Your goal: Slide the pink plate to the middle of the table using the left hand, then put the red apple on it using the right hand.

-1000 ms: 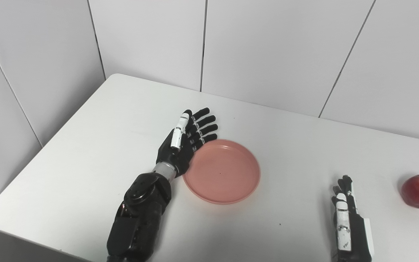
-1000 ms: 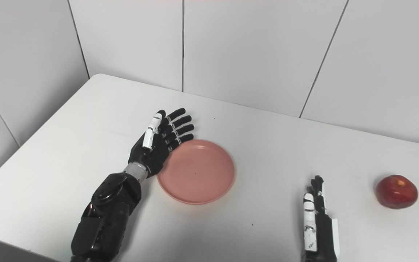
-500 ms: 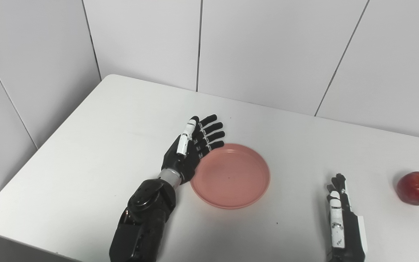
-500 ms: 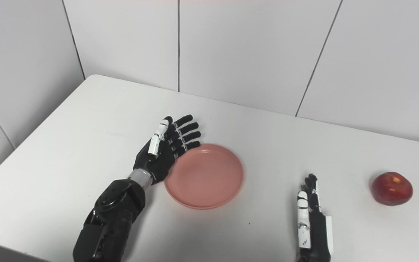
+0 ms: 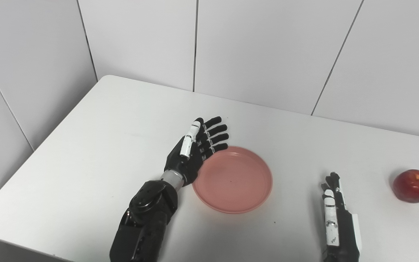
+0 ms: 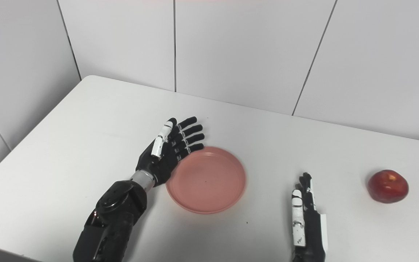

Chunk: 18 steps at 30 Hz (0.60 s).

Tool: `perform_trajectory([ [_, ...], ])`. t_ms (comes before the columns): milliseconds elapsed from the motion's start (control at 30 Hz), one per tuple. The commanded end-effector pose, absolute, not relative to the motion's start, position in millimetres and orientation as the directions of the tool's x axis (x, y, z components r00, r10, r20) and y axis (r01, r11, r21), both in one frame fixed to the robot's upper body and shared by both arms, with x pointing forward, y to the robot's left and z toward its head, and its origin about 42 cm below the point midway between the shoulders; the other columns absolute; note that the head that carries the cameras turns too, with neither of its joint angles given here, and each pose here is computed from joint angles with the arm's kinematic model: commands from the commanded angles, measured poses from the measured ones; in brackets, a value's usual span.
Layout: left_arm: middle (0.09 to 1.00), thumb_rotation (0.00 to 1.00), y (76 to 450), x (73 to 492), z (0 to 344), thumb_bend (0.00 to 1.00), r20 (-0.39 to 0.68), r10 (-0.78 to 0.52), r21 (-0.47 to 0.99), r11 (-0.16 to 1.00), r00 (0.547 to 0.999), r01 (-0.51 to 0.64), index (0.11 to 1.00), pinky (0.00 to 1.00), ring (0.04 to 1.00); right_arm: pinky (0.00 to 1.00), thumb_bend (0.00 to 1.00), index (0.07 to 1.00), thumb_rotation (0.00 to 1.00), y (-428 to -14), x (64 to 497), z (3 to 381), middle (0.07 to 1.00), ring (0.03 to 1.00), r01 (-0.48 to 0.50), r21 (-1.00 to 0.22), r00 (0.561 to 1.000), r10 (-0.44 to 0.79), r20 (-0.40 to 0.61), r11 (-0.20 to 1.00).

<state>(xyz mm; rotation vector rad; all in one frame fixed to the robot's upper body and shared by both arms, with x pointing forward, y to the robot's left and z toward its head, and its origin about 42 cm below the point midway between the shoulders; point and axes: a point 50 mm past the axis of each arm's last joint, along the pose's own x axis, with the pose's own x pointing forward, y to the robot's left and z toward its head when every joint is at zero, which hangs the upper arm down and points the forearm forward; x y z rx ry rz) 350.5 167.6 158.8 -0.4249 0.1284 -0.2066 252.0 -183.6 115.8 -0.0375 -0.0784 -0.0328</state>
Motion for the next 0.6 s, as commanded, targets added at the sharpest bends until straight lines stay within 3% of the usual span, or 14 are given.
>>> perform_trajectory([
  [0, 0.798, 1.0, 160, 352, 177, 0.34, -0.016, -0.26, -0.423, 0.877, 0.965, 0.229, 0.781, 0.76, 0.785, 1.0, 0.23, 0.972, 1.0, -176, 247, 117, 0.969, 0.96, 0.047, -0.015, 0.996, -0.046, 0.076, 0.999],
  [567, 0.805, 1.0, 149, 343, 199, 0.35, 0.039, -0.307, -0.413, 0.862, 0.951, 0.295, 0.789, 0.76, 0.79, 1.0, 0.25, 0.971, 1.0, -172, 249, 117, 0.971, 0.964, 0.049, -0.002, 0.996, -0.049, 0.07, 0.999],
])
